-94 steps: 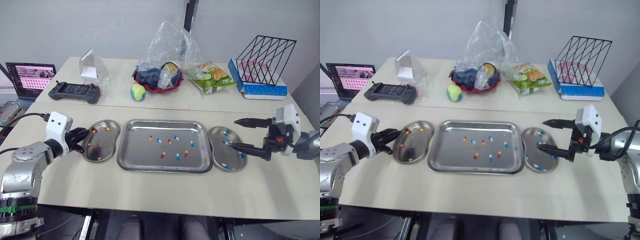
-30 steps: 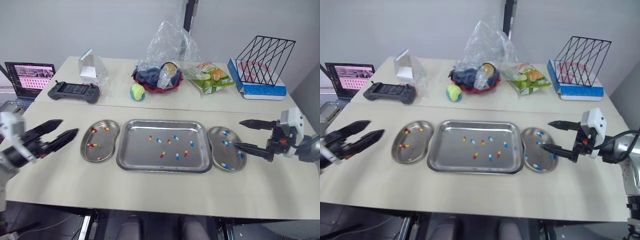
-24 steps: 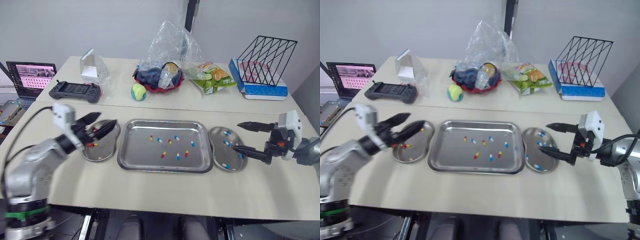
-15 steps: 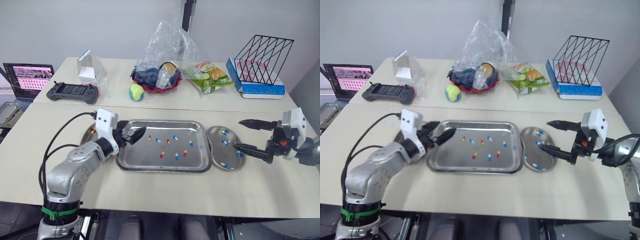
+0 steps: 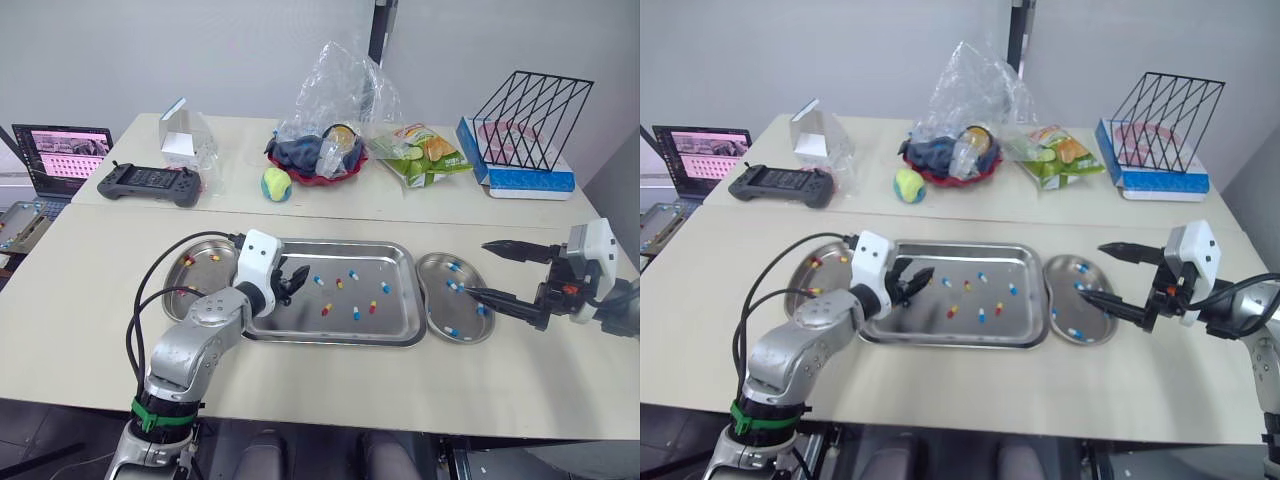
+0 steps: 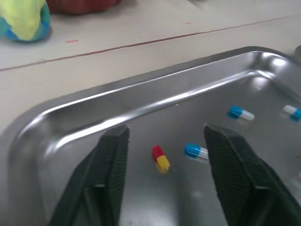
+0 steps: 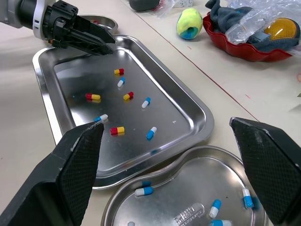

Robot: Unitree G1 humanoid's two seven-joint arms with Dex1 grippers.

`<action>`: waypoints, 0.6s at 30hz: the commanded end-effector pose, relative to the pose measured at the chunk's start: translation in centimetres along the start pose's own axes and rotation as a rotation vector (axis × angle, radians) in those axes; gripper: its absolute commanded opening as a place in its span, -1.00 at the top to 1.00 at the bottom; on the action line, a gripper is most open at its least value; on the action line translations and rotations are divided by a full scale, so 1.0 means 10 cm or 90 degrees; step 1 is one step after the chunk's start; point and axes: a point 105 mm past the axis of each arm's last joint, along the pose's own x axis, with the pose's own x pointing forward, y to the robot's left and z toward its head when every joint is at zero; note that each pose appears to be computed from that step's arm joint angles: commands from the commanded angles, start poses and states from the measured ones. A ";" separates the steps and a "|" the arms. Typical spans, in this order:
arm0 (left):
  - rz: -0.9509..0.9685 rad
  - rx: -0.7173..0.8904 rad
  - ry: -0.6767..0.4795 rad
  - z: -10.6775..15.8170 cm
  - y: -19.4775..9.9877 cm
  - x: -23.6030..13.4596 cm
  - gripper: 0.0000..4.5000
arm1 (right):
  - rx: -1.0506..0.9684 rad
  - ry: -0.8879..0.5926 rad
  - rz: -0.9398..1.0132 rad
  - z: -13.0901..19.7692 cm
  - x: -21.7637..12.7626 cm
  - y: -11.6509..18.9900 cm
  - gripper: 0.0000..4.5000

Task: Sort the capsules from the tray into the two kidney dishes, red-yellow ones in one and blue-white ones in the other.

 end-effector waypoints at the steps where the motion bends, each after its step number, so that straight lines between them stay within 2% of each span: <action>1: -0.003 0.018 0.003 0.03 -0.08 0.04 -0.16 | -0.027 -0.006 -0.009 0.12 -0.06 -0.01 -1.00; 9: 0.017 0.001 0.060 -0.17 -0.14 0.08 -0.16 | -0.025 0.007 -0.019 0.10 -0.09 -0.02 -1.00; 18: 0.042 -0.024 0.079 -0.27 -0.10 0.12 -0.16 | -0.027 0.015 -0.021 0.09 -0.10 -0.03 -1.00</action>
